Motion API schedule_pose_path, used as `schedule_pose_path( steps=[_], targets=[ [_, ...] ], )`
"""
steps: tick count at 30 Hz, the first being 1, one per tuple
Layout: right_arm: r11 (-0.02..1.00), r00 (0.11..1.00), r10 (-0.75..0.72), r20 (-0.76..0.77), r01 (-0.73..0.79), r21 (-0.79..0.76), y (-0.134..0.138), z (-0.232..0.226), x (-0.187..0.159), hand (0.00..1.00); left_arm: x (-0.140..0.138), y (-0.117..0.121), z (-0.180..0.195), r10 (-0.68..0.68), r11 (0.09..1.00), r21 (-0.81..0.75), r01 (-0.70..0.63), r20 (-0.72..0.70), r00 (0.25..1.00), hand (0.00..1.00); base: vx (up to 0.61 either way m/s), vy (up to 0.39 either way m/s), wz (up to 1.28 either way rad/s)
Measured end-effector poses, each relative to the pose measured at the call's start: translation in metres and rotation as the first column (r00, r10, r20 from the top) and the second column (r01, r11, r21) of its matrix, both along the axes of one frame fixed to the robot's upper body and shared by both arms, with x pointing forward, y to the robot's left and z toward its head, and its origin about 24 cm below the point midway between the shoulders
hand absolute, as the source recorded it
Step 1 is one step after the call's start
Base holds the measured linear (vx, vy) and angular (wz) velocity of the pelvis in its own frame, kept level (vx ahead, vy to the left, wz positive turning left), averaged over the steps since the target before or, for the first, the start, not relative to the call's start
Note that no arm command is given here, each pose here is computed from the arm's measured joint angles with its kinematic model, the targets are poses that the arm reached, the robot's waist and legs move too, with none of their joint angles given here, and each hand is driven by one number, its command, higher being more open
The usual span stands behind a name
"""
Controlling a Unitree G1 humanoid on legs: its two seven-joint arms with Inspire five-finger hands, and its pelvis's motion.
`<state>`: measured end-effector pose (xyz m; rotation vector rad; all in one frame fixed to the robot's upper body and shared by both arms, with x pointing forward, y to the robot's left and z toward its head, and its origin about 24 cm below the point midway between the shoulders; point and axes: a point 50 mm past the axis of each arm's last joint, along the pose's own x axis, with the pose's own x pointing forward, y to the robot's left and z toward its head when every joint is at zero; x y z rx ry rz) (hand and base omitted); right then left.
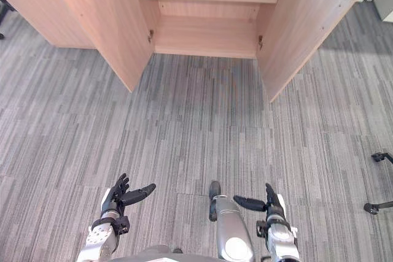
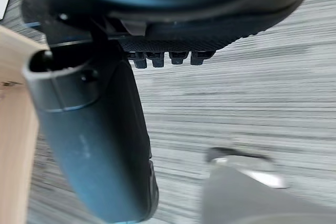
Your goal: Walk over to the cabinet, pick up the folder, carry it to the office cabinet, place the folder inside the office cabinet, then close the office cabinet door
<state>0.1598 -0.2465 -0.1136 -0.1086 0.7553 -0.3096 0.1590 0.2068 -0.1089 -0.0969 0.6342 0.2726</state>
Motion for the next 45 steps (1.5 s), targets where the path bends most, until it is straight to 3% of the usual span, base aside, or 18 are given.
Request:
schedule_pose_path(
  steps=[4, 7, 16, 24, 26, 33, 39, 45],
  targets=[
    [0.999, 0.999, -0.008, 0.045, 0.006, 0.044, 0.016, 0.002, 0.009, 1.0, 0.001, 0.003, 0.003, 0.031, 1.0, -0.003, -0.031, 0.023, 0.999, 1.0, 0.53, -0.107, -0.18],
    [0.997, 0.997, -0.05, 0.059, 0.046, 0.069, 0.014, 0.003, 0.017, 1.0, 0.0, 0.001, 0.0, 0.03, 0.999, -0.011, -0.03, 0.004, 1.0, 1.0, 0.54, 0.044, -0.42],
    [0.981, 0.987, -0.14, -0.078, 0.149, 0.123, 0.015, -0.02, -0.017, 1.0, -0.004, 0.003, -0.007, 0.004, 1.0, 0.013, -0.004, -0.056, 0.998, 1.0, 0.58, 0.212, -0.29],
    [0.986, 0.997, -0.058, -0.057, 0.066, 0.151, 0.03, -0.018, -0.003, 1.0, 0.011, 0.01, 0.0, -0.032, 0.998, 0.054, 0.034, -0.025, 0.999, 1.0, 0.54, -0.049, 0.1],
    [0.986, 0.993, -0.071, -0.097, 0.084, 0.144, 0.028, -0.023, -0.019, 1.0, 0.002, 0.016, -0.003, -0.027, 0.997, 0.065, 0.03, -0.052, 0.998, 1.0, 0.67, -0.294, 0.39],
    [0.986, 0.989, -0.106, -0.102, 0.118, 0.12, 0.016, -0.022, -0.026, 1.0, -0.012, -0.016, -0.017, -0.016, 0.999, -0.035, 0.013, -0.102, 0.995, 1.0, 0.44, -0.246, 0.03],
    [0.983, 0.99, -0.138, -0.028, 0.141, 0.122, 0.011, -0.013, -0.008, 1.0, -0.001, -0.027, -0.011, -0.03, 0.998, -0.063, 0.027, -0.048, 0.998, 1.0, 0.31, -0.003, -0.47],
    [0.97, 0.977, -0.192, -0.092, 0.203, 0.132, 0.01, -0.022, -0.035, 1.0, 0.021, -0.014, 0.014, -0.057, 0.998, 0.013, 0.056, 0.078, 0.995, 1.0, 0.18, 0.141, -0.07]
  ],
)
